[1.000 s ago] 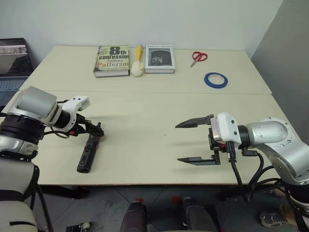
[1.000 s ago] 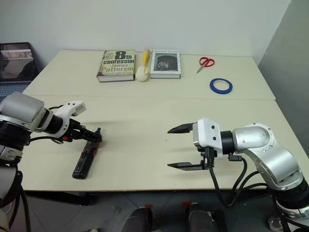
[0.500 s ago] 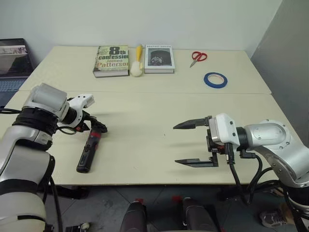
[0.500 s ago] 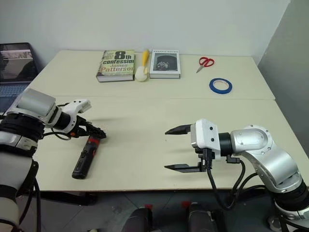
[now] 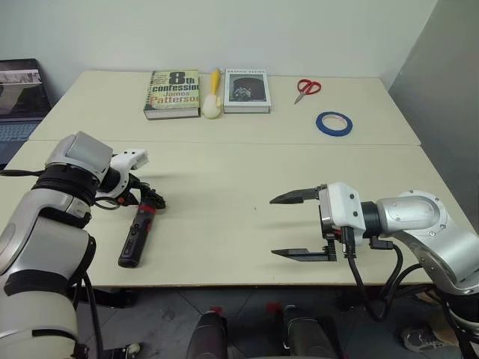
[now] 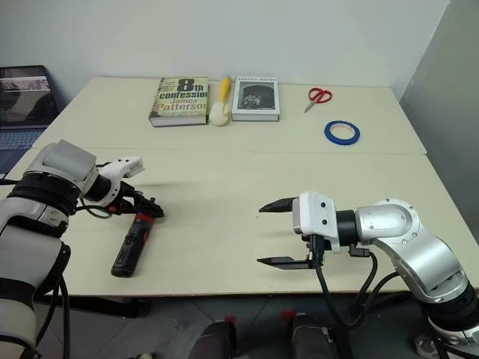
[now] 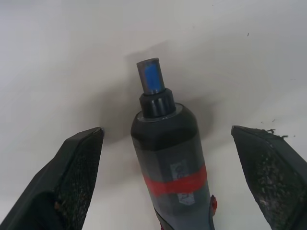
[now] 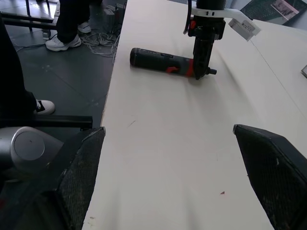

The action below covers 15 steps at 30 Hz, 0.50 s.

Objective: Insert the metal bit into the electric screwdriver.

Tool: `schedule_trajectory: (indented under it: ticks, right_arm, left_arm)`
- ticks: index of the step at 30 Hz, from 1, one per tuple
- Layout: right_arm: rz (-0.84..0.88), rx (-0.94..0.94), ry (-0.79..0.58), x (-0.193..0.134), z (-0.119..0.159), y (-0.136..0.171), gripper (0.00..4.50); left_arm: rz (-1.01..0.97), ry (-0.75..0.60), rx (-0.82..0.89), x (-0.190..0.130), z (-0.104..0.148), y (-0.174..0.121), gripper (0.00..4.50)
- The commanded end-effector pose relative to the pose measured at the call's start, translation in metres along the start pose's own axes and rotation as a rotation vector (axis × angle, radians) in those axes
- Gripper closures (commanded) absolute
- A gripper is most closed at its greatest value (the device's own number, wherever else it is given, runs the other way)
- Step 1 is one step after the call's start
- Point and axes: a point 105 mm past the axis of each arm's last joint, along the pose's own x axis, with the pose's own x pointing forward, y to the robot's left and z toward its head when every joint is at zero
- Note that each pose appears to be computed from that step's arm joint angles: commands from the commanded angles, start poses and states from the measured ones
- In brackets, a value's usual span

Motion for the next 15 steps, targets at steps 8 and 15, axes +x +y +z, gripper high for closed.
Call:
schedule_trajectory:
  ticks: [8,15]
  right_arm:
    - [-0.018,-0.040,-0.014,-0.004,0.011,0.000,0.00]
    - [-0.019,-0.040,-0.014,-0.005,0.011,-0.001,0.00]
  left_arm:
    - [-0.010,0.025,-0.012,0.005,-0.005,-0.005,1.64]
    - [-0.017,0.027,-0.012,0.005,-0.009,-0.007,2.79]
